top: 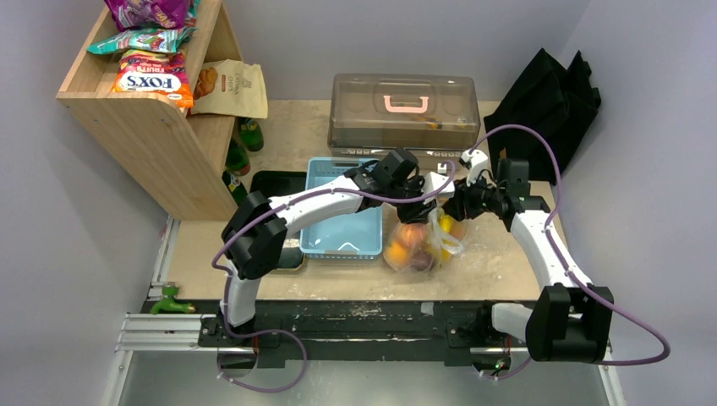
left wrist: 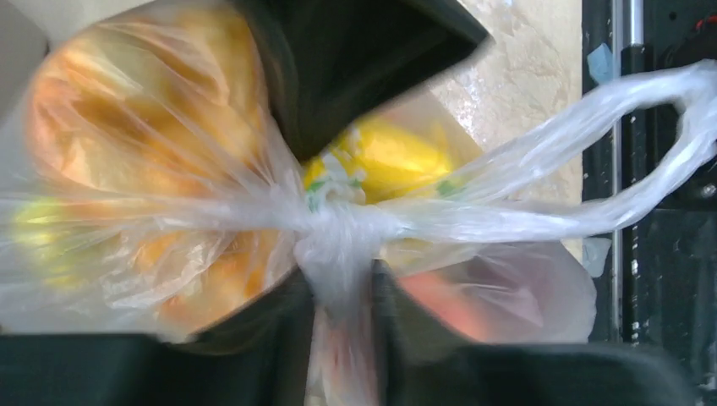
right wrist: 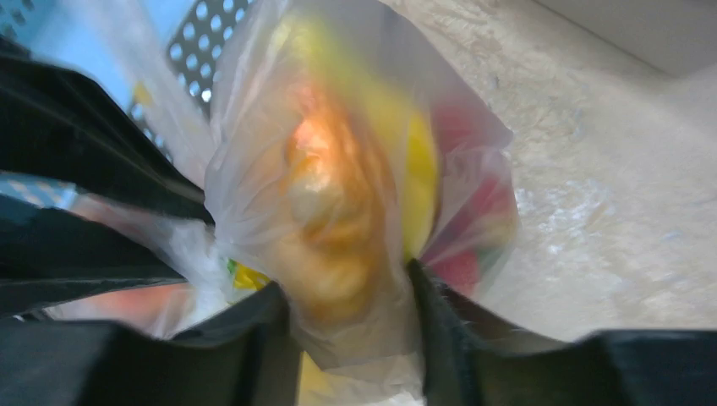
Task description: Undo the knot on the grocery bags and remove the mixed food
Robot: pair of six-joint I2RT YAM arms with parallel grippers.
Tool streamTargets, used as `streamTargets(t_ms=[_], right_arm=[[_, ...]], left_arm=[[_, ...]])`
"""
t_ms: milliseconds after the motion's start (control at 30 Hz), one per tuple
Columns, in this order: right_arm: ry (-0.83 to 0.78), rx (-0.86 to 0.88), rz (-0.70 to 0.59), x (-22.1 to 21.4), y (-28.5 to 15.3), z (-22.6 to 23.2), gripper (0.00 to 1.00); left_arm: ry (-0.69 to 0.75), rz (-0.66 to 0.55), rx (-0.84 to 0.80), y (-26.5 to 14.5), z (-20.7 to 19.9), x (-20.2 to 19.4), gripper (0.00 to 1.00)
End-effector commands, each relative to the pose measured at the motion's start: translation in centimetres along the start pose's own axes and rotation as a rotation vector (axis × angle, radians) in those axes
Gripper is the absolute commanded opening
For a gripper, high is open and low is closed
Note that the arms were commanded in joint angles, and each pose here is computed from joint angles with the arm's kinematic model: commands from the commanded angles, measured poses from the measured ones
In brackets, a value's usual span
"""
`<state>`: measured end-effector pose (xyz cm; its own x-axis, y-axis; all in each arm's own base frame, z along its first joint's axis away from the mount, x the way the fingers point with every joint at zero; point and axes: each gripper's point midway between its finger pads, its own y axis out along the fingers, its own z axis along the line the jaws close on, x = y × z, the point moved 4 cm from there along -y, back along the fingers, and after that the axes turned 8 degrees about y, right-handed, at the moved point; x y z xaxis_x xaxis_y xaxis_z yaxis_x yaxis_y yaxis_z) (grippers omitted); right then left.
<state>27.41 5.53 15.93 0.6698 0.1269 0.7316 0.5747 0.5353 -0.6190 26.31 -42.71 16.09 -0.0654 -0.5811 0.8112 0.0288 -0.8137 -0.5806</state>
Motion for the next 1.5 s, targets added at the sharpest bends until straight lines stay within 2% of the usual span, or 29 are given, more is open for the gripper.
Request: streamTargets(t_ms=[0,33,167,333,633,800,900,933,1000,1033,1167,1333,1467], right_arm=[[0.027,-0.050,-0.073,1.0,0.5,-0.7,0.04],[0.044,-0.077,-0.090,1.3,0.4,-1.0,0.00],[0.103,-0.212,-0.081,1.6,0.3,-3.0,0.00],[0.155,-0.434,-0.125,1.5,-0.6,-6.2,0.00],[0.177,-0.573,-0.062,0.5,-0.9,-9.6,0.00],[0.119,-0.513,-0.021,-0.3,-2.1,-9.1,0.00],[0.011,-0.307,-0.026,0.0,-2.6,-5.7,0.00],[-0.014,-0.218,-0.035,0.3,-3.0,-4.1,0.02],[-0.038,-0.105,-0.049,1.8,-4.8,-1.2,0.31],[-0.046,-0.060,-0.069,2.7,-5.8,0.0,0.42],[-0.049,0.006,-0.101,4.0,-8.1,2.9,0.66],[-0.077,0.028,-0.047,2.1,-7.1,5.0,0.67],[-0.111,0.015,-0.058,1.3,-5.6,5.7,0.66]], left_arm=[[0.027,-0.007,0.044,-0.2,0.6,1.1,0.08],[0.048,-0.024,0.038,-0.8,0.2,1.5,0.00],[0.222,-0.116,-0.044,-2.6,-2.5,2.3,0.00],[0.394,-0.148,-0.185,-4.5,-6.0,0.9,0.00],[0.620,-0.161,-0.225,-6.0,-7.8,-1.5,0.00],[0.684,-0.225,-0.125,-6.4,-6.7,-0.4,0.00],[0.686,-0.264,-0.065,-6.1,-5.6,0.9,0.00],[0.690,-0.268,-0.059,-5.9,-5.3,1.2,0.00],[0.676,-0.274,-0.054,-5.5,-4.7,1.9,0.00],[0.667,-0.278,-0.048,-5.4,-4.3,2.4,0.00],[0.644,-0.305,-0.040,-4.9,-3.6,3.8,0.00],[0.624,-0.320,-0.039,-4.7,-3.2,4.9,0.00],[0.610,-0.318,-0.042,-4.7,-3.1,5.1,0.00]])
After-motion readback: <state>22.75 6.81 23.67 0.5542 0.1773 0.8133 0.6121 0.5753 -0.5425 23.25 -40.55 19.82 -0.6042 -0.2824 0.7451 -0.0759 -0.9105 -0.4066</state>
